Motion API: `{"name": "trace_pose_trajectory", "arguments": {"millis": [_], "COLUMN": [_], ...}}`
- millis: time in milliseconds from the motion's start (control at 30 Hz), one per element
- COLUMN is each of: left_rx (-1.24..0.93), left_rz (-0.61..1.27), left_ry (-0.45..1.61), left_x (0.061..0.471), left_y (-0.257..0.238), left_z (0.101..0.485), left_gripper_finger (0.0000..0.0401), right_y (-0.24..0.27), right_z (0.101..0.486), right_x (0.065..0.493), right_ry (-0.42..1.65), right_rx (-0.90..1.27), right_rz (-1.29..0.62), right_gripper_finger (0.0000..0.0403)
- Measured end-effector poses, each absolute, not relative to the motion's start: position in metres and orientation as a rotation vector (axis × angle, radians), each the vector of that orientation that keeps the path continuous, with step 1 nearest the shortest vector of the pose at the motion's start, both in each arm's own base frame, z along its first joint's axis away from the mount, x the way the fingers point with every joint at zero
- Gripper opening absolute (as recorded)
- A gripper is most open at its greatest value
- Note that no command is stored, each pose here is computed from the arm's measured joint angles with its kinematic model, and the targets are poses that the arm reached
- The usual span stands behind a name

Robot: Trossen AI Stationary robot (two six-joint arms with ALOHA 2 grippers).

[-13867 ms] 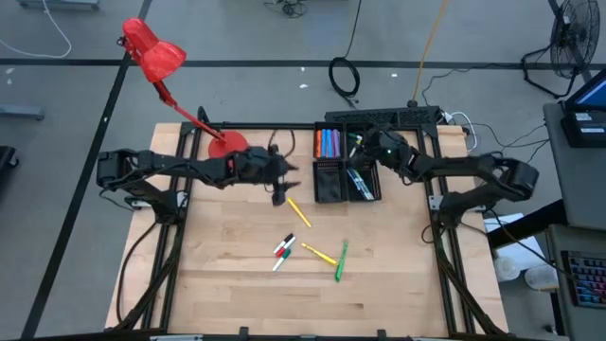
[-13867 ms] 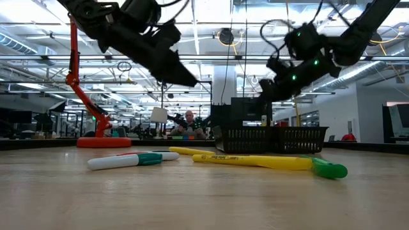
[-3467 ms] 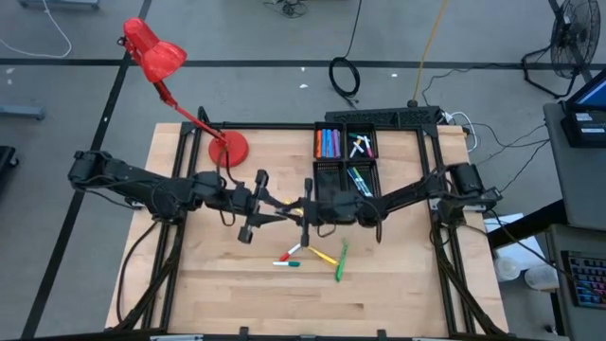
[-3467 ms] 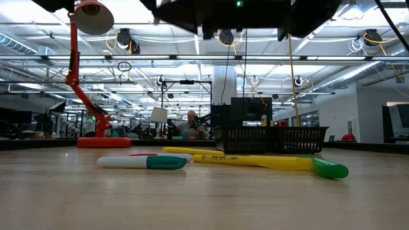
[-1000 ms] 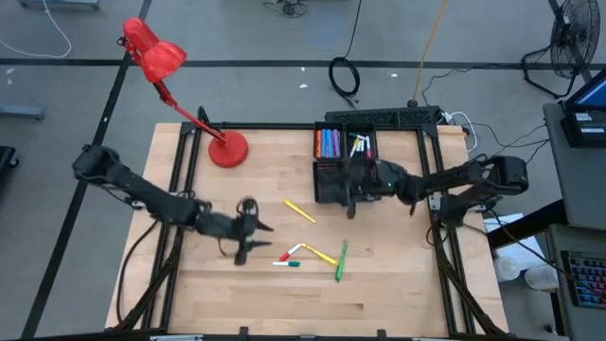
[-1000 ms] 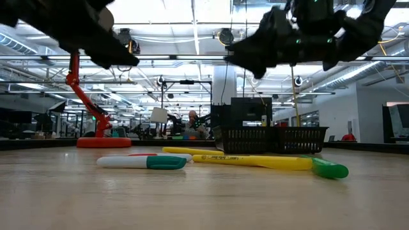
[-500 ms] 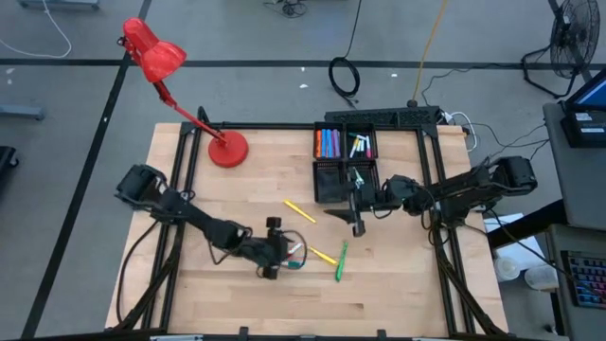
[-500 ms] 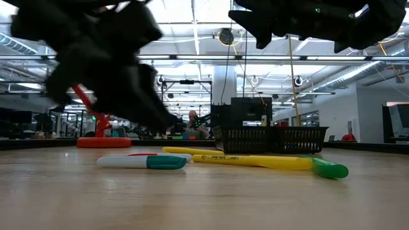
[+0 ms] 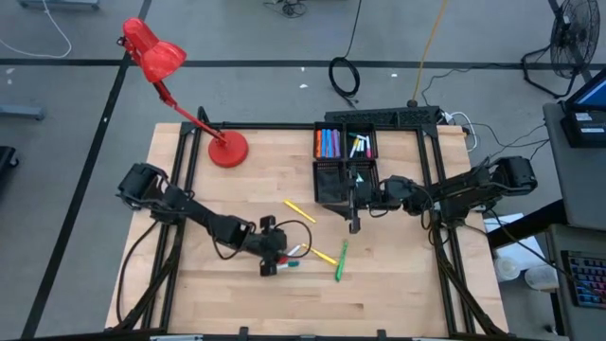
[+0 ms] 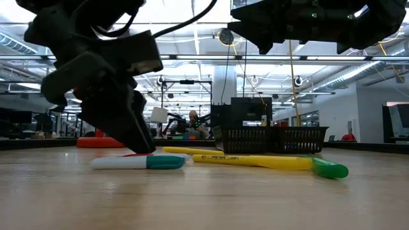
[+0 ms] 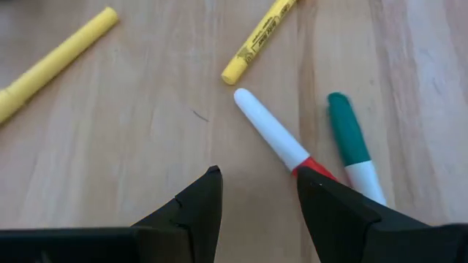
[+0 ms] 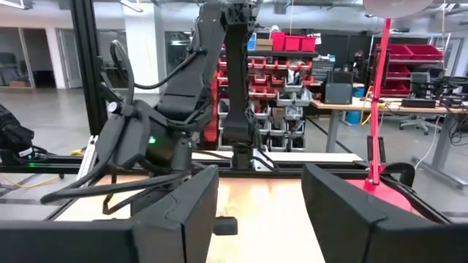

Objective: Pick & Place Markers
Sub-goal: Put the red and white highlighter pen into the top right black bin

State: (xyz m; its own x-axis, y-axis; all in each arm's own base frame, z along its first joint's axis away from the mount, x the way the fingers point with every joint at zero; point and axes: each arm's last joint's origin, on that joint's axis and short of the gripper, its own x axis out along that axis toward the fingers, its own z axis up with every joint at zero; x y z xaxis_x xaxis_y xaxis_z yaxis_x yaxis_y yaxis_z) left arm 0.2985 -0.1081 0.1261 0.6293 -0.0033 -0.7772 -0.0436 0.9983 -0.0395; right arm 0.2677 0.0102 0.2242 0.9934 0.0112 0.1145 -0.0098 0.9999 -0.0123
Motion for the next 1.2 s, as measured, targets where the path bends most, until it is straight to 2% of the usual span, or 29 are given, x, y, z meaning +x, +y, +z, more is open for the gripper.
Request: {"name": "trace_pose_trajectory", "arguments": {"millis": [300,533,667,833,1200], "left_rx": [-0.067,-0.165,-0.125,-0.109,-0.124], "left_rz": [0.006,-0.051,0.028,0.032,0.127], "left_ry": [0.879,0.854,0.929,0.956,1.023], "left_x": [0.296,0.300,0.297,0.297,0.301], "left_y": [-0.116,-0.130,-0.134,-0.137,-0.118], "left_z": [0.129,0.140,0.141,0.132,0.123], "left_gripper_finger": [0.0182,0.0182,0.0182,0.0182,0.0182], "right_y": [0.010,0.010,0.010,0.010,0.010], "right_z": [0.224,0.223,0.223,0.223,0.222], "right_x": [0.268,0.268,0.268,0.268,0.268], "right_ry": [-0.111,-0.107,-0.106,-0.105,-0.095], "right_rx": [-0.012,-0.012,-0.009,-0.009,-0.009], "right_rz": [0.011,0.011,0.010,0.010,0.010], "right_gripper_finger": [0.0185,0.0185,0.0185,0.0185,0.0185]}}
